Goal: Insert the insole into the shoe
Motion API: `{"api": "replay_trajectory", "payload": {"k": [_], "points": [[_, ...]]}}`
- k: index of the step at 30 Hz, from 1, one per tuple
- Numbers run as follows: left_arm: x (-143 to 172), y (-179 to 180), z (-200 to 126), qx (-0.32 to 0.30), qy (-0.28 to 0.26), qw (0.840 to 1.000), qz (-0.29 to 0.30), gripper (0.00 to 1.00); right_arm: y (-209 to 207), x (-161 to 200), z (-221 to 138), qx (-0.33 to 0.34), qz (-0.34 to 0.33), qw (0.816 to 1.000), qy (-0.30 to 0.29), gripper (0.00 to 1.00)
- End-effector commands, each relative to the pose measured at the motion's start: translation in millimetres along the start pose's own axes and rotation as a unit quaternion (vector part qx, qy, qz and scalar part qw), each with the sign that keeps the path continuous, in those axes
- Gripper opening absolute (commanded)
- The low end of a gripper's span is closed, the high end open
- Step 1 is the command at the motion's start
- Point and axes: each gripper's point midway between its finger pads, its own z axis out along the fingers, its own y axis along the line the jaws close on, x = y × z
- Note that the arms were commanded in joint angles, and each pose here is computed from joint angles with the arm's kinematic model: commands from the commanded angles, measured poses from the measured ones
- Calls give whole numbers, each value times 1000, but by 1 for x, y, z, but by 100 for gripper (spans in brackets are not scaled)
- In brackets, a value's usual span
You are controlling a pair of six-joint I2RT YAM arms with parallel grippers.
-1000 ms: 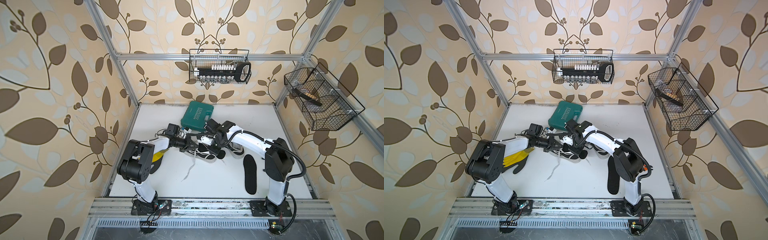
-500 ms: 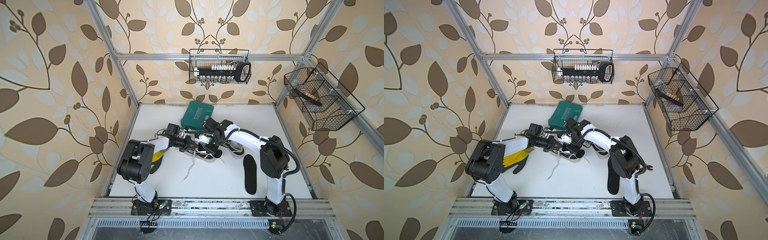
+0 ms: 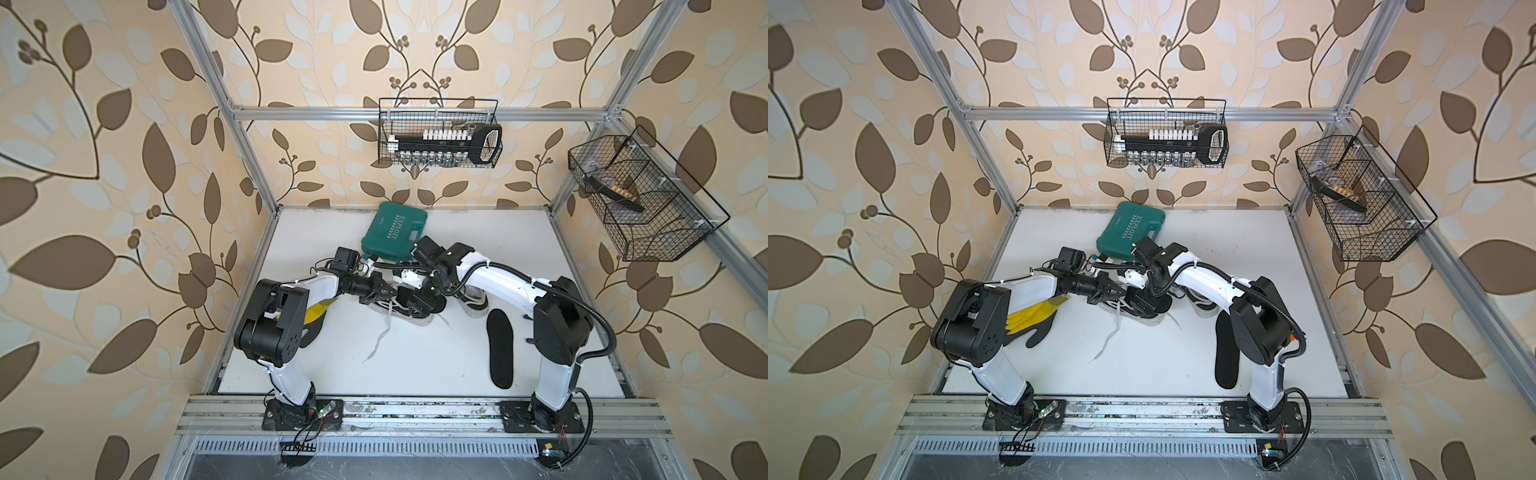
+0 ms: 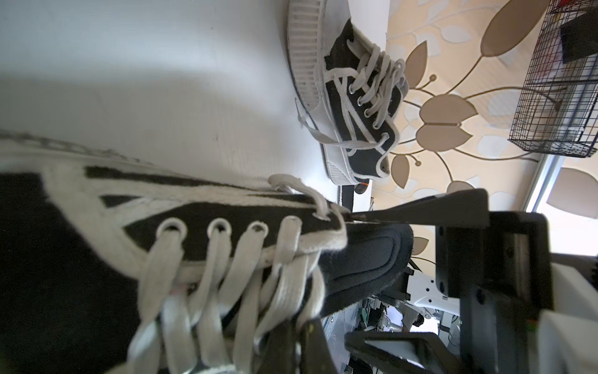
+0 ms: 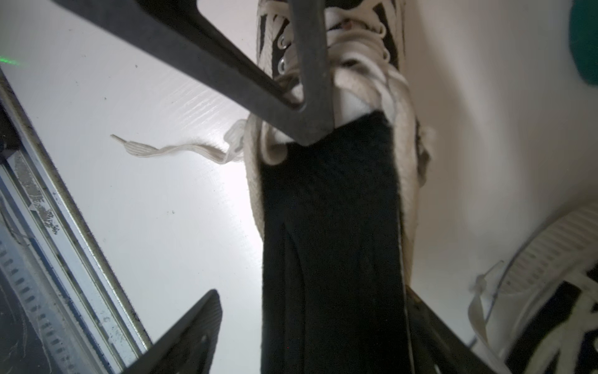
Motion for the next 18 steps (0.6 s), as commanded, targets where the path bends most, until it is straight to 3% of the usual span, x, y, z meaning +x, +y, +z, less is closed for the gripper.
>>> {"api": "replay_trajectory", "payload": {"k": [1, 4, 8, 18], "points": [[2, -20, -5, 20, 4, 999, 28, 0, -5, 19, -6, 32, -6, 999, 22, 84], [3, -20, -5, 19, 5, 999, 27, 0, -10, 33, -7, 75, -25, 996, 51, 84], [4, -20, -6, 19, 4, 999, 28, 0, -14, 38, -5, 87, -25, 994, 62, 75], [4, -21, -6, 21, 2, 999, 27, 0, -5, 19, -9, 87, -49, 994, 48, 24]]}}
